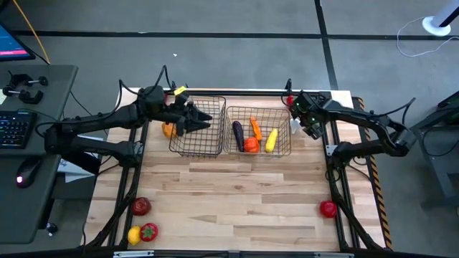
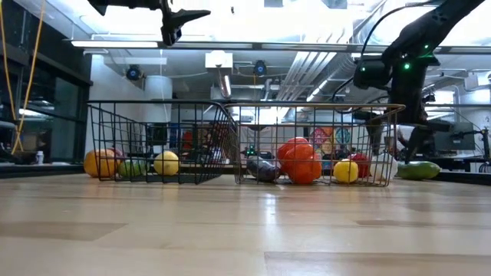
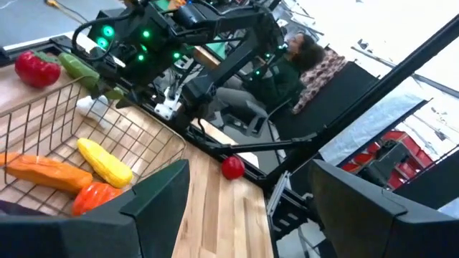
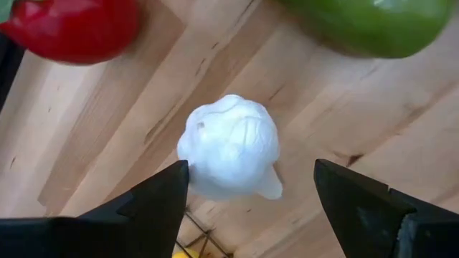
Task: Sort produce into baskets
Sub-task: Put the white garlic into the right wire basket, then put the bottom right tomato into the left wire basket
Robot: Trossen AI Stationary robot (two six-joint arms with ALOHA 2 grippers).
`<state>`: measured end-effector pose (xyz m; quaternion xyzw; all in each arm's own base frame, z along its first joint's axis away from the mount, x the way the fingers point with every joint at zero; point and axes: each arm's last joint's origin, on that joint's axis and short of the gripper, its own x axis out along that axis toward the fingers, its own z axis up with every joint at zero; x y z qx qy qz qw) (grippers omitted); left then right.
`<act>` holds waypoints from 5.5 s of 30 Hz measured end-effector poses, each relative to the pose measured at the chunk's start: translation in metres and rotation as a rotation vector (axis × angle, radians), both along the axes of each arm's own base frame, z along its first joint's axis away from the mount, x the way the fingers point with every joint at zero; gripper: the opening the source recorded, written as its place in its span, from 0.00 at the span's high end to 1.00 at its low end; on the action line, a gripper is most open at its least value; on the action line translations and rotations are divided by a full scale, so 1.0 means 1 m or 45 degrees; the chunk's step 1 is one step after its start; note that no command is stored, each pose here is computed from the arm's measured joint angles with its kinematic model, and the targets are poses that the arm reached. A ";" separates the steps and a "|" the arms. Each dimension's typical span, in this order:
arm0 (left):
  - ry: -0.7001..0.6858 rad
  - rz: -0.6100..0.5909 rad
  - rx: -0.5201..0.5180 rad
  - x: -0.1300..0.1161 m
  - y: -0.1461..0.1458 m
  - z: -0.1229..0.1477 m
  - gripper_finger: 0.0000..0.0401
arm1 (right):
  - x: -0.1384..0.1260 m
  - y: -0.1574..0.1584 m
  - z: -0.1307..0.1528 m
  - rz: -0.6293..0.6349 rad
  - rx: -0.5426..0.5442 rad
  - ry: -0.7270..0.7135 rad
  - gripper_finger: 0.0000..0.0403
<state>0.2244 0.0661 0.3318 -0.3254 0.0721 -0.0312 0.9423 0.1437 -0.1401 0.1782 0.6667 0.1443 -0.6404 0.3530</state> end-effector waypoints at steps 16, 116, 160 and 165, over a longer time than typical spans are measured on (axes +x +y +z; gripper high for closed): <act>-0.001 0.009 -0.012 0.000 0.000 0.000 0.31 | 0.008 -0.012 -0.015 0.064 -0.025 0.035 0.28; -0.005 0.011 0.001 0.000 0.000 0.000 0.31 | 0.082 0.078 0.130 1.683 -0.941 -0.329 0.31; 0.049 0.031 0.079 -0.003 0.006 -0.004 0.31 | -0.003 0.231 0.054 1.755 0.612 0.155 0.31; 0.048 0.032 0.079 -0.003 0.006 -0.004 0.31 | -0.011 0.241 0.052 1.761 0.593 0.198 0.31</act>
